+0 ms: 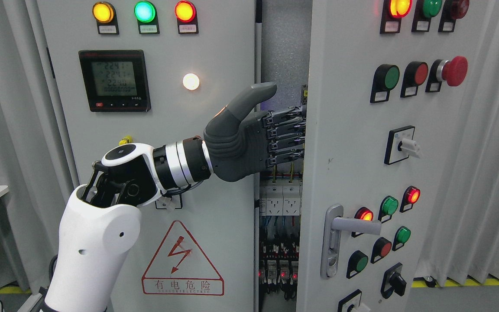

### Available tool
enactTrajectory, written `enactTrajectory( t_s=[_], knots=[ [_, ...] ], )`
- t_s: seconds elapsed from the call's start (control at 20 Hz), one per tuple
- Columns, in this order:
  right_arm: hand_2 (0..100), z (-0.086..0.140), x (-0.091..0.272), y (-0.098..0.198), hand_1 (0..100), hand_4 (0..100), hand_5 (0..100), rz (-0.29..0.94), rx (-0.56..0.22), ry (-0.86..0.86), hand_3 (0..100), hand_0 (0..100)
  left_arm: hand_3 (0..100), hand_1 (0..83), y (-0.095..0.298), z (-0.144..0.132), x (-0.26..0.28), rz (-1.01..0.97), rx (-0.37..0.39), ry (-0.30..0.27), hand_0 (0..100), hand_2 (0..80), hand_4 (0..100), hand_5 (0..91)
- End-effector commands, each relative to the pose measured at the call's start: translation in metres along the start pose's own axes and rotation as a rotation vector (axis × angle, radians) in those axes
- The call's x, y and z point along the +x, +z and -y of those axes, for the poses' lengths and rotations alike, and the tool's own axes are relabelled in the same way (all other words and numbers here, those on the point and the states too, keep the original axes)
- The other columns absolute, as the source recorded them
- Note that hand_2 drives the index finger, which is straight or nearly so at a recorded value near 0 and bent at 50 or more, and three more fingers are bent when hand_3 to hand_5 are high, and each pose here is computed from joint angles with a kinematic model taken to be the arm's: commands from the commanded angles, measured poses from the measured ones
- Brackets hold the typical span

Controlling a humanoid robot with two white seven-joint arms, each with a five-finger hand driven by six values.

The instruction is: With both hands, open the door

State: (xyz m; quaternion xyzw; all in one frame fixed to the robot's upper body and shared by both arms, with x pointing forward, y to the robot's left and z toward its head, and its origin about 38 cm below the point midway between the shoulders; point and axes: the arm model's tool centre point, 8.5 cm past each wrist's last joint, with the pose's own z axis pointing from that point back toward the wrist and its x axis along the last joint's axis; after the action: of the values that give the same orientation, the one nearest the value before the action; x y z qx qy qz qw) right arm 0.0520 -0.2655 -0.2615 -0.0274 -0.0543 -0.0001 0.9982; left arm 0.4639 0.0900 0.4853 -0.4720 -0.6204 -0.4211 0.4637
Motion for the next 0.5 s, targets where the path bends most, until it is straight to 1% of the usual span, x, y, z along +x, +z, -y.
enactTrajectory(
  t_s=[0.0,0.1,0.25,0.35,0.45],
  knots=[
    [0,0.000,0.000,0.000,0,0,0,-0.001,-0.001,0.000,0,22,3,0.0,-0.003,0.000,-0.014,-0.076,-0.014,-0.013,29,2.7,3,0.0],
    [0,0.000,0.000,0.000,0,0,0,-0.001,0.001,0.000,0,22,3,0.0,0.003,-0.001,-0.007,-0.083,-0.008,-0.018,29,2.7,4,0.0],
    [0,0.000,0.000,0.000,0,0,0,-0.001,0.001,0.000,0,22,3,0.0,0.008,-0.005,-0.003,-0.088,0.026,-0.026,29,2.7,4,0.0],
    [0,0.000,0.000,0.000,0,0,0,-0.001,0.001,0.000,0,22,3,0.0,0.008,-0.005,-0.005,-0.095,0.024,-0.026,29,2.7,4,0.0],
    [0,0.000,0.000,0.000,0,0,0,-0.001,0.001,0.000,0,22,3,0.0,0.006,-0.004,-0.005,-0.108,0.019,-0.047,29,2.7,4,0.0]
  ],
)
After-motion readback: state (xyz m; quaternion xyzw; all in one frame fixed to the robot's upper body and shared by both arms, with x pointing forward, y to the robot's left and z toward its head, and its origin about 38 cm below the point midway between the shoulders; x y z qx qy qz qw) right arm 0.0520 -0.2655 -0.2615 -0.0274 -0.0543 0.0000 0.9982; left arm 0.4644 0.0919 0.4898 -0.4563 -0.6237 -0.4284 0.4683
